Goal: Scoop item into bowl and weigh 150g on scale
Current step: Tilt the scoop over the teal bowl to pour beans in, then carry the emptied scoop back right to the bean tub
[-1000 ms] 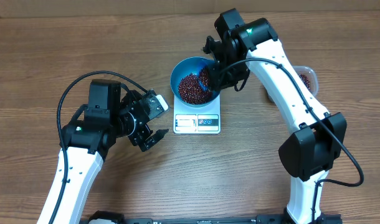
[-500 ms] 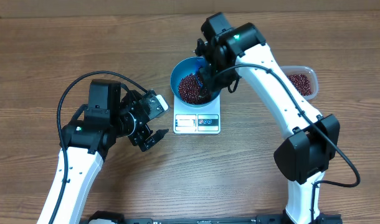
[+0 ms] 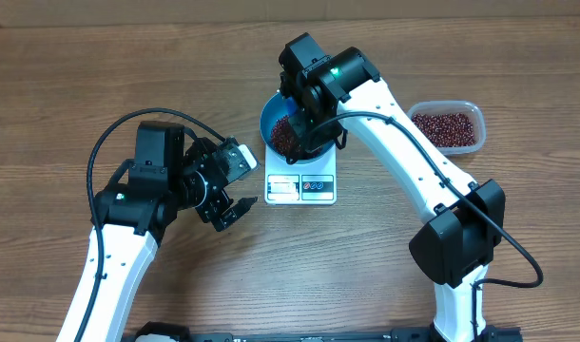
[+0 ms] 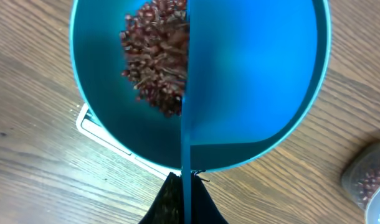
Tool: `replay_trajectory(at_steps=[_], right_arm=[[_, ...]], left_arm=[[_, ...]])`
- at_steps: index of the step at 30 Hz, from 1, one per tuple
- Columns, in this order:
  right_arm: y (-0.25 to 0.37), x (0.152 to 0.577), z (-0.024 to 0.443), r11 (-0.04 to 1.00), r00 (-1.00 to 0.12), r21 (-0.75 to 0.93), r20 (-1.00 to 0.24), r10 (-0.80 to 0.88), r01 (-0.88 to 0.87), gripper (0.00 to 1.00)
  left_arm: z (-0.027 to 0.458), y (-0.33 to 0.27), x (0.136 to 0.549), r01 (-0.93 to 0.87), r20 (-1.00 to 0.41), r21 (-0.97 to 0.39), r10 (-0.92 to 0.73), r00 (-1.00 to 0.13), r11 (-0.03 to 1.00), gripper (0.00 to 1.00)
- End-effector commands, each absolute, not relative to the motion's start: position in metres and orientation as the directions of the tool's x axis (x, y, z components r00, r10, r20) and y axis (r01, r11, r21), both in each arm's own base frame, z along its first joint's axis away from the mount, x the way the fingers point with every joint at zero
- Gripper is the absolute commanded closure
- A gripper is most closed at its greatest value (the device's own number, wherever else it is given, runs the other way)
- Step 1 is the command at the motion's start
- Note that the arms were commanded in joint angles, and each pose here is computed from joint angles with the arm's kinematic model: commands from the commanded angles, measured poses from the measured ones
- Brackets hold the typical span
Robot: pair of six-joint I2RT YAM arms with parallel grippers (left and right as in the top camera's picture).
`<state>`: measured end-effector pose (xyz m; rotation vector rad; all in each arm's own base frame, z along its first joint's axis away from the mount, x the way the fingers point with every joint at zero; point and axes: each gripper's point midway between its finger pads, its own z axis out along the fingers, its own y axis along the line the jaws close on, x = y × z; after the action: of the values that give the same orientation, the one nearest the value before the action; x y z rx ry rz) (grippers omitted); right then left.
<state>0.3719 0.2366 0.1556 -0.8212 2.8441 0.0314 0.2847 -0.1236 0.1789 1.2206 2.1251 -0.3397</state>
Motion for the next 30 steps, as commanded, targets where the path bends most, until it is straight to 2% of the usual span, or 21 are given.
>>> replay_trajectory(at_steps=[1,15,30], right_arm=[[0.237,0.38,0.167,0.851,-0.825,-0.053,-0.219,-0.52,-0.522,0.96],[0.224,0.387,0.169,0.846,-0.818,-0.177,-0.217,-0.533,-0.504,0.96],[0.225,0.387,0.171,0.83,-0.804,-0.232,-0.219,-0.552,-0.507,0.96]], left_arm=[[0.175,-0.122,0.284,0.848,-0.646,0.098,0.681,-0.344,0.521,0.0],[0.175,-0.122,0.284,0.848,-0.646,0.098,0.681,-0.344,0.521,0.0],[0.175,-0.122,0.284,0.848,-0.646,0.098,0.681,-0.344,0.521,0.0]])
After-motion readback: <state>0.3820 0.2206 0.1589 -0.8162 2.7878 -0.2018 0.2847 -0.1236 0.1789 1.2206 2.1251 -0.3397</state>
